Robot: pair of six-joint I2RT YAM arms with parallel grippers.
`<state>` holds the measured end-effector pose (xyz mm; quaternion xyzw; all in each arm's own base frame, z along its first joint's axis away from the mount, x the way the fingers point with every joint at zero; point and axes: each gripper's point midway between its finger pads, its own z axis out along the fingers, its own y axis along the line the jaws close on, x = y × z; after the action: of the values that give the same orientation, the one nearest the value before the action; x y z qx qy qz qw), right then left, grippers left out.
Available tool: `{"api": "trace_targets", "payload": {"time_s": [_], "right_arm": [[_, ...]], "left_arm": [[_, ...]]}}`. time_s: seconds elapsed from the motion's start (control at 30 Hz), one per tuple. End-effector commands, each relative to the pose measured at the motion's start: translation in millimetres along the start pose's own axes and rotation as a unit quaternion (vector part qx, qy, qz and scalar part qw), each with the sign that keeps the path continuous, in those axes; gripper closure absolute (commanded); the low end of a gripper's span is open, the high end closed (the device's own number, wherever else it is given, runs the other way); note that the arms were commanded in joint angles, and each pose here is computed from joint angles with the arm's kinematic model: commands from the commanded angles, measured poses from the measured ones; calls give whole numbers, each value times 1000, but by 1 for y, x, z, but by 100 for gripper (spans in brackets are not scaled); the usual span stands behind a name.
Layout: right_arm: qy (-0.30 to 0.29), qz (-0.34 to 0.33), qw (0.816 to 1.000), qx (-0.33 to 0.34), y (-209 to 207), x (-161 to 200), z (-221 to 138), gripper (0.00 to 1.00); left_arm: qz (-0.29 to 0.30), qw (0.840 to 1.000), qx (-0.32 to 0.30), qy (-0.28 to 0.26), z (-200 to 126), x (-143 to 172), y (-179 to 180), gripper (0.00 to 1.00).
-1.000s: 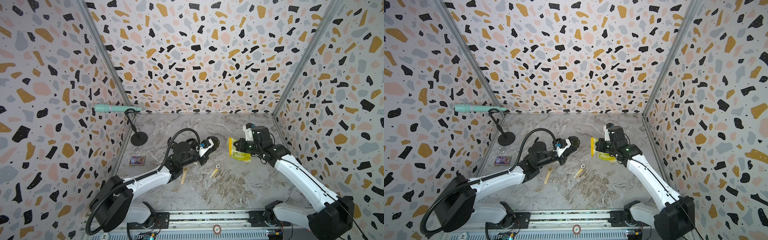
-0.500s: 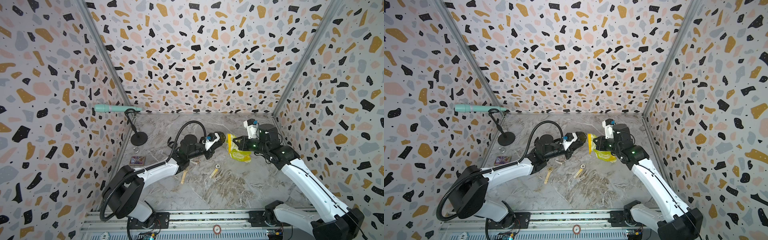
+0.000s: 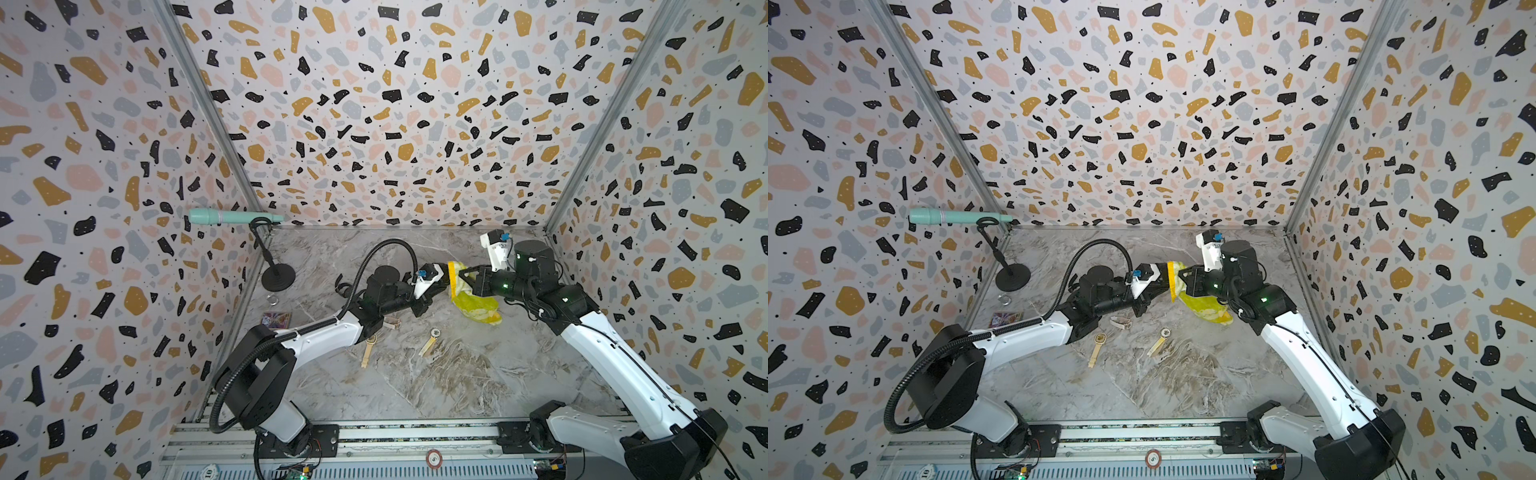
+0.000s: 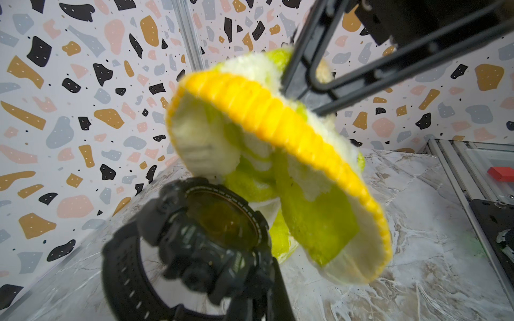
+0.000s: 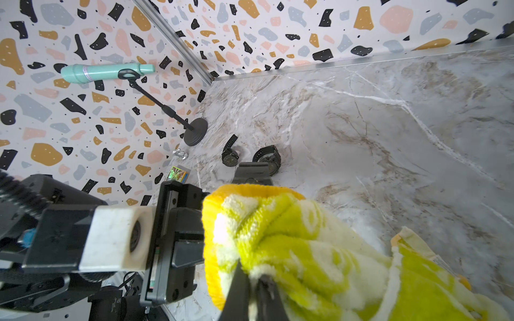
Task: Wipe the watch dial
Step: Wipe the dirt from the watch dial.
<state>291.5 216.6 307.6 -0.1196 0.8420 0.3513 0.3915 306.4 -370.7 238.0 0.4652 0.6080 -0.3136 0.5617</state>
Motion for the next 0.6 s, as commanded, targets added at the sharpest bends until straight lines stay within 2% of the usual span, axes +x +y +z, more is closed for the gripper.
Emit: {"api": "trace_targets", "payload": {"time_s": [0.0,0.37,0.57], "right_arm": [[-32,-20,999,-26,20,-20,-8,100],[-8,-18,1000,-25,22,-16,20,100],[4,-2,1000,18,1,-10,33,100]], "left_arm": [[27,999,-3,-33,3,-27,2,100],[40,998,8,-46,2,-40,-4,100],[51,996,25,-64,-5,-50,-13,100]]}}
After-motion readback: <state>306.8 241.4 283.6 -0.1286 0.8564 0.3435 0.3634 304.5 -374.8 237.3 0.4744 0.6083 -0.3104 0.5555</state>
